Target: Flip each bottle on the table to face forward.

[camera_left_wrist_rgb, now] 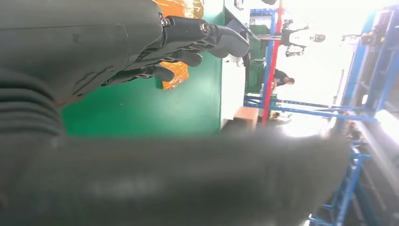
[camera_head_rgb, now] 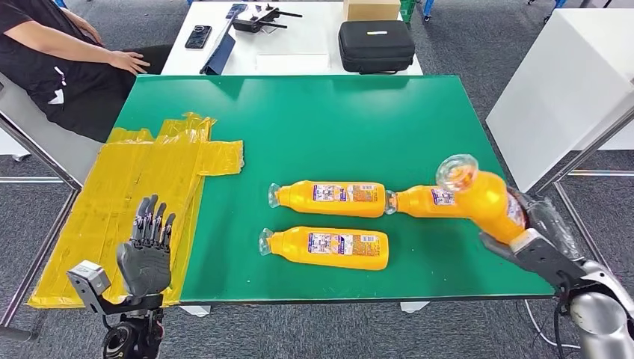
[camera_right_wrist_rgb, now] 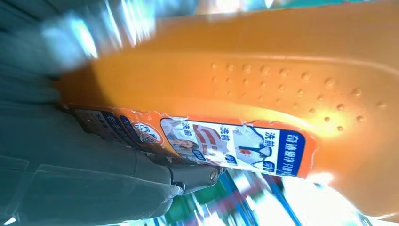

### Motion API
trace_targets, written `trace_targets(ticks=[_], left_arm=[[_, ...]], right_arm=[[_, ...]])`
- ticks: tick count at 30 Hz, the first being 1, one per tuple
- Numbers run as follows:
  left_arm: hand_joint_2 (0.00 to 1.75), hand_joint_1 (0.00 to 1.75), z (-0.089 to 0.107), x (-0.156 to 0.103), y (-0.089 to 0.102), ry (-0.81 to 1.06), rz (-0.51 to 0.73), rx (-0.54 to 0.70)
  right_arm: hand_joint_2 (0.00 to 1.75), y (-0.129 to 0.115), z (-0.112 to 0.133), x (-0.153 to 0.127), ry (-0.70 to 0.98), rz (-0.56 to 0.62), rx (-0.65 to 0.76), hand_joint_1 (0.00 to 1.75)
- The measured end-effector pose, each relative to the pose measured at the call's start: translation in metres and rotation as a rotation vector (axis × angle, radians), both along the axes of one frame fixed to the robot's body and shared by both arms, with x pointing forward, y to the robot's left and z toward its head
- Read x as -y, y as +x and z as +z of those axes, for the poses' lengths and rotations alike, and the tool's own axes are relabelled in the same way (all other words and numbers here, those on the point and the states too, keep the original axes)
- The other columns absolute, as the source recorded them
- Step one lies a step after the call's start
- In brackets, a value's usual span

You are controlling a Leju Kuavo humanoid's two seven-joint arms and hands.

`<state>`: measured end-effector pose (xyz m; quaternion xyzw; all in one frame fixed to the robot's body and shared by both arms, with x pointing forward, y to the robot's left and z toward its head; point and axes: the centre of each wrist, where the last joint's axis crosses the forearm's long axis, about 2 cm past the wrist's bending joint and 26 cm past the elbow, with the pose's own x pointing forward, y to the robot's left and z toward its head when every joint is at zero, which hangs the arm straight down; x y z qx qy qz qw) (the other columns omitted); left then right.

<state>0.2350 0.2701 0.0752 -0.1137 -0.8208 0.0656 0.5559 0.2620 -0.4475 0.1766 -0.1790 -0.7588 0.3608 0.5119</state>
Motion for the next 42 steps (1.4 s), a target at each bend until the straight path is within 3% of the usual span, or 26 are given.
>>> trace_targets(ticks=[4, 9, 13, 17, 24, 33, 37, 42], left_arm=[[1.75, 0.00, 0.007, 0.001, -0.002, -0.033, -0.009, 0.028], [1.75, 0.00, 0.024, 0.000, 0.011, -0.062, -0.007, 0.078], [1.75, 0.00, 0.040, 0.001, 0.030, -0.068, 0.006, 0.113], [1.75, 0.00, 0.060, 0.004, 0.054, -0.067, -0.003, 0.158], [1.75, 0.00, 0.084, 0.014, 0.083, -0.061, -0.013, 0.184], [1.75, 0.00, 0.089, 0.019, 0.093, -0.083, -0.015, 0.174], [1.75, 0.00, 0.088, 0.022, 0.096, -0.083, -0.012, 0.164], [1.75, 0.00, 0.085, 0.026, 0.098, -0.081, -0.015, 0.155]], right_arm=[[1.75, 0.001, 0.016, -0.020, -0.046, -0.062, 0.139, 1.75], [1.75, 0.023, 0.031, -0.047, 0.008, -0.058, 0.229, 1.75], [1.75, 0.063, 0.039, -0.080, 0.032, -0.055, 0.268, 1.75], [1.75, 0.111, 0.048, -0.129, 0.085, -0.041, 0.287, 1.75], [1.75, 0.158, 0.077, -0.222, 0.230, 0.068, 0.247, 1.75], [1.75, 0.158, 0.093, -0.319, 0.268, 0.175, 0.175, 1.75], [1.75, 0.143, 0.088, -0.364, 0.235, 0.227, 0.146, 1.75], [1.75, 0.128, 0.074, -0.396, 0.188, 0.290, 0.097, 1.75]])
